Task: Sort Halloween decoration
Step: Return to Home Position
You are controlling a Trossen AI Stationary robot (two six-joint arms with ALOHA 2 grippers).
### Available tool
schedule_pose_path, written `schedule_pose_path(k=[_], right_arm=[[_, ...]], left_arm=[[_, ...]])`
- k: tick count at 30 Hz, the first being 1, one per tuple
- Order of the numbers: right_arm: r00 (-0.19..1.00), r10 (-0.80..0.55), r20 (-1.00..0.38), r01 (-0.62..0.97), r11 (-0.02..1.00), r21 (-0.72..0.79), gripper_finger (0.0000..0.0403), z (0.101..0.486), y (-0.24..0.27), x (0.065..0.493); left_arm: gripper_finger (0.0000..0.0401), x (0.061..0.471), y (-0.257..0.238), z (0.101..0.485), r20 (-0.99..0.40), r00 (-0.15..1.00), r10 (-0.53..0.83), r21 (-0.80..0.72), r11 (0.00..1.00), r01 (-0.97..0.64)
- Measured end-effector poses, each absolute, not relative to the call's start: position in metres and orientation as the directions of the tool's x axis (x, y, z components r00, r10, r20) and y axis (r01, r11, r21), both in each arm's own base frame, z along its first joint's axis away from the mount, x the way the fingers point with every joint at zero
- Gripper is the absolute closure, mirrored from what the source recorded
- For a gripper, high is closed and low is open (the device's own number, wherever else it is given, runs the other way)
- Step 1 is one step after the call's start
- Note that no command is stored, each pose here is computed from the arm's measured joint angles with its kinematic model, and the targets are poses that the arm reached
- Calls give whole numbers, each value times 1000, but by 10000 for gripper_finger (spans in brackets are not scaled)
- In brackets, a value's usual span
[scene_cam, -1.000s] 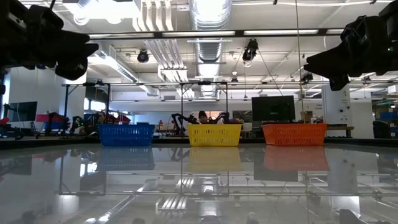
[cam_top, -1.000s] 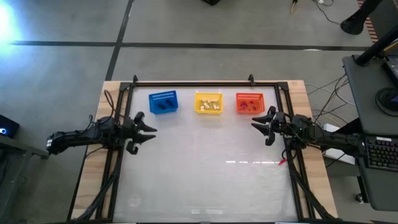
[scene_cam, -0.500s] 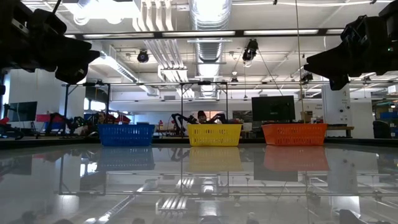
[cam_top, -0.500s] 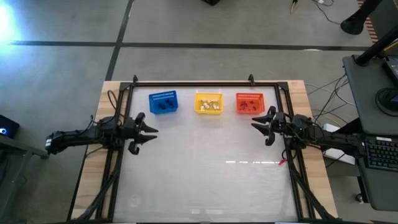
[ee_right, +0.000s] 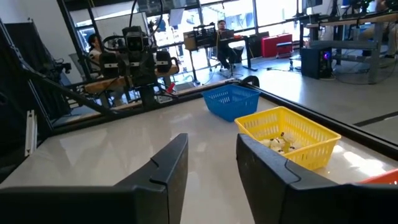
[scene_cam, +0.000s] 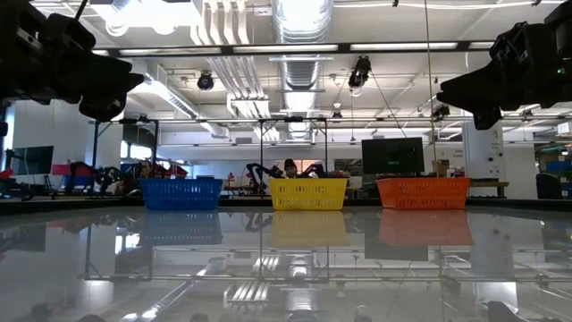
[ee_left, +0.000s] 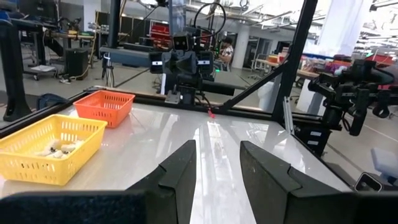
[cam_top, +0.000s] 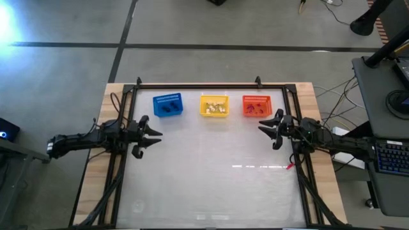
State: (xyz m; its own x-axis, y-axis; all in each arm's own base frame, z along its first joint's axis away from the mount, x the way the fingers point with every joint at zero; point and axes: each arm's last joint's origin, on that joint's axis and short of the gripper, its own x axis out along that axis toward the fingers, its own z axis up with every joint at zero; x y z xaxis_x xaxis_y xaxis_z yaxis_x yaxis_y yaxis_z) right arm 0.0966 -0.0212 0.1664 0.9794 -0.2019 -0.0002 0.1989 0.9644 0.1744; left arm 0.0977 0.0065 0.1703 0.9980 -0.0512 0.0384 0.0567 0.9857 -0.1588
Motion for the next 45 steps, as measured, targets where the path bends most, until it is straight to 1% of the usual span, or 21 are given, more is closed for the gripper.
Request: schedule_pose_path(k=[6, 16, 26, 37, 45], right_arm=[[979, -202, 17, 196, 965, 174, 271, 168, -21, 95], [979, -203, 25, 195, 965, 174, 280, 168, -21, 95], [979, -203, 4, 199, 964, 175, 270, 167, -21, 96], [979, -203, 1, 199, 964, 175, 282, 166, -21, 96], [979, -202, 1, 199, 964, 175, 274, 166, -21, 96]], left_arm=[[294, 96, 6, 172, 60, 997, -51, -155, 986, 60], [294, 96, 6, 172, 59, 997, -51, -155, 986, 60], [294, 96, 6, 172, 58, 997, -51, -155, 986, 60], [294, 96, 6, 174, 64, 997, -52, -154, 986, 61], [294, 96, 6, 174, 64, 997, -52, -154, 986, 61]])
